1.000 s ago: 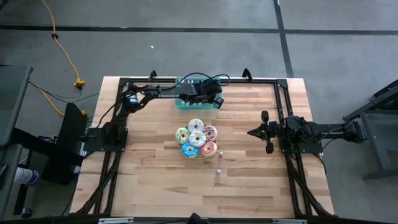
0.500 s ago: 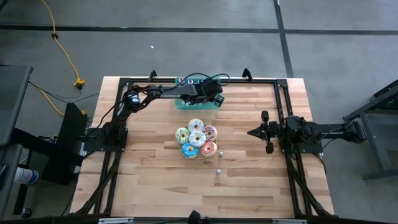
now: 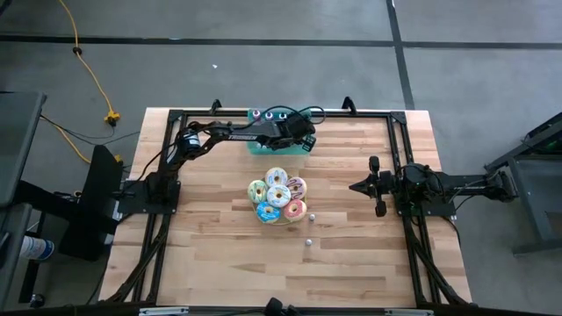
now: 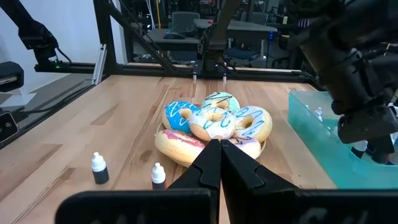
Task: Pick & Place food coloring
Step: Put the bottom small red food coloring bottle into the green container
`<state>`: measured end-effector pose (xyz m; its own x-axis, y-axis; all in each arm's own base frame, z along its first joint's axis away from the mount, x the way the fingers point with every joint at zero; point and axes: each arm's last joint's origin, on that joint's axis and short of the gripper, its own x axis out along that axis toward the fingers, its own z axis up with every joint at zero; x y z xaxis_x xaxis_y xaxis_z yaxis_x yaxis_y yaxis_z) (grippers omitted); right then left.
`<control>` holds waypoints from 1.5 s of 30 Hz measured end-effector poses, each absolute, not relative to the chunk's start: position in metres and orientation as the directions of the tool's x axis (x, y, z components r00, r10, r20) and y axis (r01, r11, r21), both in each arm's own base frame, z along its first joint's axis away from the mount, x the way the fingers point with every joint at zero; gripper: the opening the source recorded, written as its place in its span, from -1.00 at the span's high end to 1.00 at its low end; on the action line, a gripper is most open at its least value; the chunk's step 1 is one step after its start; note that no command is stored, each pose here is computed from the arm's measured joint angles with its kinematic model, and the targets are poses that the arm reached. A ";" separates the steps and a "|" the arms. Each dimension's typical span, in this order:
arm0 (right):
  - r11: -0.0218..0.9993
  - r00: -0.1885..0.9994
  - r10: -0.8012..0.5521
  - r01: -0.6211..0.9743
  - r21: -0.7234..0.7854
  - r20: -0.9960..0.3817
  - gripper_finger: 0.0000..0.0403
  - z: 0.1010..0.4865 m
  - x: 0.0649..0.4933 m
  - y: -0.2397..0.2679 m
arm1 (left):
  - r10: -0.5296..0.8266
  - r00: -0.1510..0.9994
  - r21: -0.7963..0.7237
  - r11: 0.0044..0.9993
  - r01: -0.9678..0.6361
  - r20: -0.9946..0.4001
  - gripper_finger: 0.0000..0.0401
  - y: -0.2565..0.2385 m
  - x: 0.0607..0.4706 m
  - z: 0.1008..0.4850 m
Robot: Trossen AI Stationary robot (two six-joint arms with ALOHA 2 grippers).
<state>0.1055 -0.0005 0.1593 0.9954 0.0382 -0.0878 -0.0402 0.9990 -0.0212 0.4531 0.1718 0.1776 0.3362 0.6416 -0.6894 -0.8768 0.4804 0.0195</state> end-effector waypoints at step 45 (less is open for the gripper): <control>0.999 0.995 0.038 -0.040 -0.021 -0.088 1.00 0.159 0.106 -0.001 | 0.601 0.355 0.017 0.524 -0.852 -0.716 0.59 0.171 0.453 0.177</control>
